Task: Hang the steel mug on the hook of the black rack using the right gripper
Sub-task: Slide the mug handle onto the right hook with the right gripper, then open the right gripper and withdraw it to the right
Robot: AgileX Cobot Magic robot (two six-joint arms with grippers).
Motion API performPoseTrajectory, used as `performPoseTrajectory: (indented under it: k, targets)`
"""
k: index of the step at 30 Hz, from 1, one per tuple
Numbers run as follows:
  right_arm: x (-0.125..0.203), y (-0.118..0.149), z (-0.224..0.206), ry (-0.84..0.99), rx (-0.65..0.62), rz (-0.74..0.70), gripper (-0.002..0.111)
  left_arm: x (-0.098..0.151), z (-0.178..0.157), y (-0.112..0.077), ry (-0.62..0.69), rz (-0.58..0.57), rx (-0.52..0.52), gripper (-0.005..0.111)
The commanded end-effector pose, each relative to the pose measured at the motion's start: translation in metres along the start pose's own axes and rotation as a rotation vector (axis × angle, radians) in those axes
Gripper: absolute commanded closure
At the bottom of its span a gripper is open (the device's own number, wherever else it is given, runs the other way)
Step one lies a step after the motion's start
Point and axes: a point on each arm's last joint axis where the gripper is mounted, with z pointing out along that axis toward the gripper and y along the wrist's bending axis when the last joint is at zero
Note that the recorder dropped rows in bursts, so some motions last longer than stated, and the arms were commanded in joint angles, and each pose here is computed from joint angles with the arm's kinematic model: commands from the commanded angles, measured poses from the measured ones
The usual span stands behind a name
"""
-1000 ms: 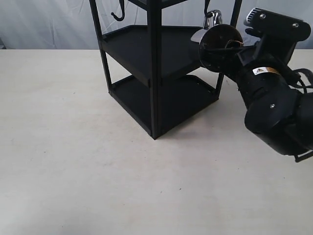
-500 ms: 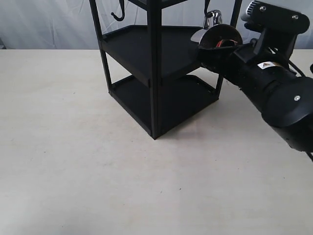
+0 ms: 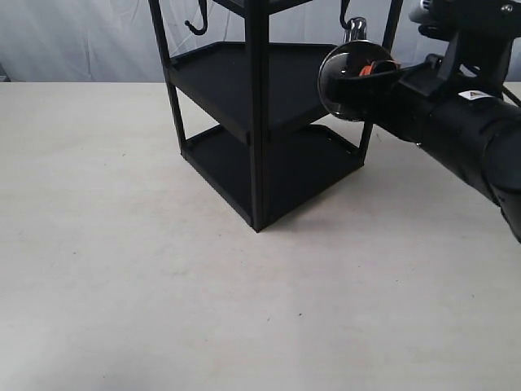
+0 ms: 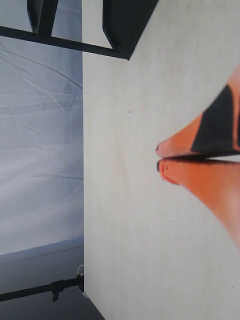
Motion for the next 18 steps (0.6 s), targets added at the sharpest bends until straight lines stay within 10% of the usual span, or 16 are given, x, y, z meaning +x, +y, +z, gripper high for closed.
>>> performPoseTrajectory:
  k: [1, 18]
  targets:
    - [-0.006, -0.003, -0.008, 0.01, 0.018, -0.015, 0.062, 0.001, 0.001, 0.0, -0.004, -0.001, 0.005, 0.107]
    - [-0.004, -0.021, -0.043, 0.046, -0.017, -0.02, 0.062, 0.001, 0.001, 0.0, -0.004, -0.001, 0.005, 0.107]
